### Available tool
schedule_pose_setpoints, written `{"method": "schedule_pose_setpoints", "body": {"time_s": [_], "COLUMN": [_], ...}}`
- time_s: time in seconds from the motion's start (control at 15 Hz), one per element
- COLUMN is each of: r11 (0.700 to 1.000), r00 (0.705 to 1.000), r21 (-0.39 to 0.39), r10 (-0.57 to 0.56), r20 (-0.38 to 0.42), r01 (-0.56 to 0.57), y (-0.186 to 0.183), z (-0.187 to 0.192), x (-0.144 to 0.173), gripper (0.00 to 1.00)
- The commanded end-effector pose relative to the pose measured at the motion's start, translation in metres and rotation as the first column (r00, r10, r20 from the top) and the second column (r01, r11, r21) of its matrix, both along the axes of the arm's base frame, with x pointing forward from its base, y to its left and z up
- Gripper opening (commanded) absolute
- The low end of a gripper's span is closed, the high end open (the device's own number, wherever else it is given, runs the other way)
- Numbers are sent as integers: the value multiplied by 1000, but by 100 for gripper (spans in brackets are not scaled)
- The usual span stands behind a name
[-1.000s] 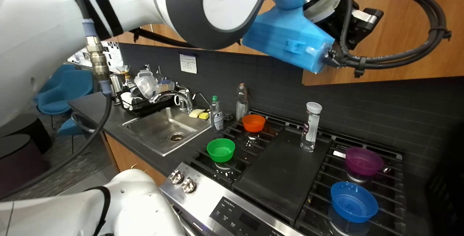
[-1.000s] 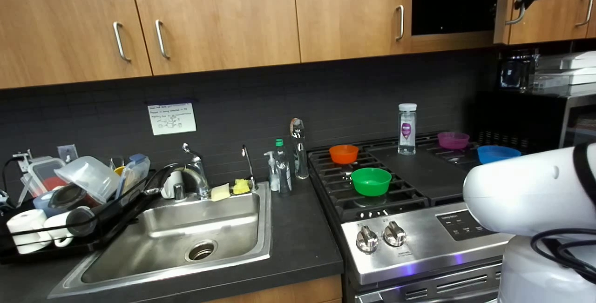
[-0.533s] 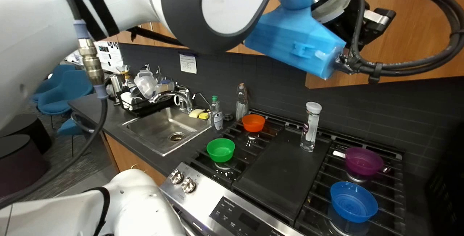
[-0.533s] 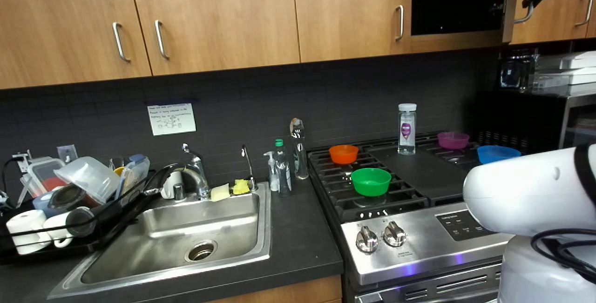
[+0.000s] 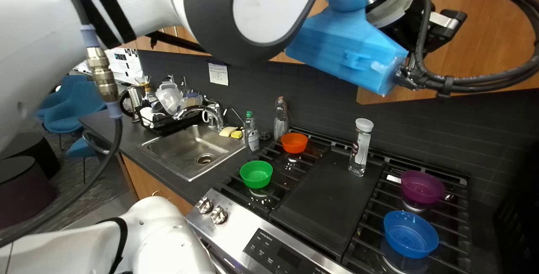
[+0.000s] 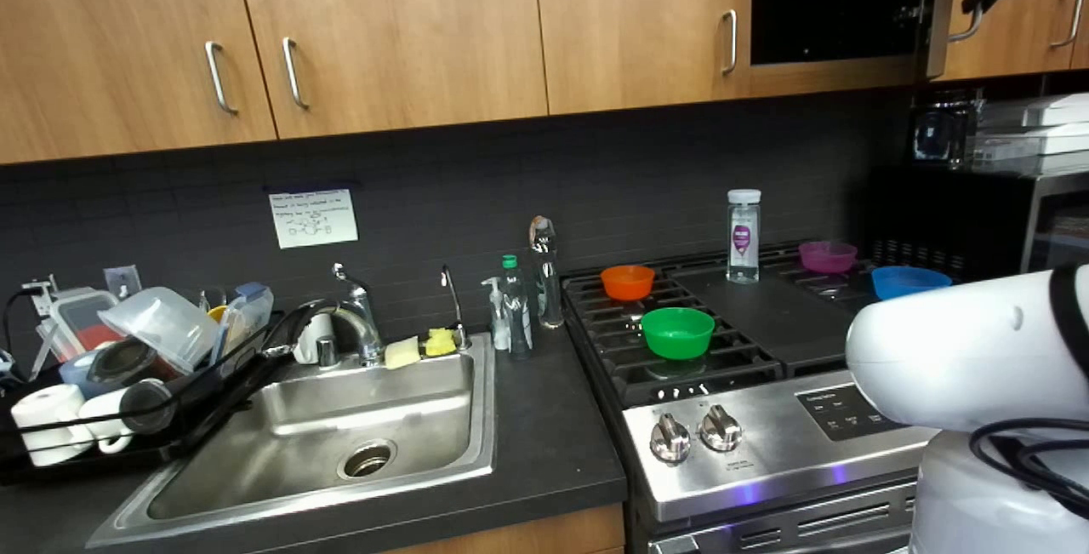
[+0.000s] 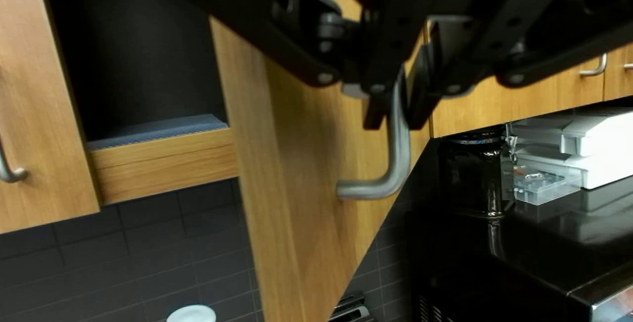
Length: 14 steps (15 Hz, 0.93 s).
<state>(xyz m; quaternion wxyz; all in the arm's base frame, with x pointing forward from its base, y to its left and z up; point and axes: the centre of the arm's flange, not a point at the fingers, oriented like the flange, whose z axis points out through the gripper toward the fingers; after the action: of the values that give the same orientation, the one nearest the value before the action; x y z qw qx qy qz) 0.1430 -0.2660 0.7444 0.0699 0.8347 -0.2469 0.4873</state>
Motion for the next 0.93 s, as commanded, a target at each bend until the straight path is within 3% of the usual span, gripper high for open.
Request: {"method": "schedule_pose_setpoints", "body": {"time_s": [0.0, 0.33, 0.4, 0.6, 0.87], "r11": [999, 999, 999, 998, 997], "r00": [1000, 1000, 1000, 1000, 1000], "r21": [42, 43, 38, 58, 73], "r10": [-6, -19, -12, -6, 9], "r20": [3, 16, 10, 1, -1], "r01": [6, 19, 12, 6, -9], "y": [7, 5, 5, 9, 16], "z": [1, 2, 1, 1, 4], "x": [-25, -34, -36, -41, -55], "gripper": [4, 4, 40, 51, 78]}}
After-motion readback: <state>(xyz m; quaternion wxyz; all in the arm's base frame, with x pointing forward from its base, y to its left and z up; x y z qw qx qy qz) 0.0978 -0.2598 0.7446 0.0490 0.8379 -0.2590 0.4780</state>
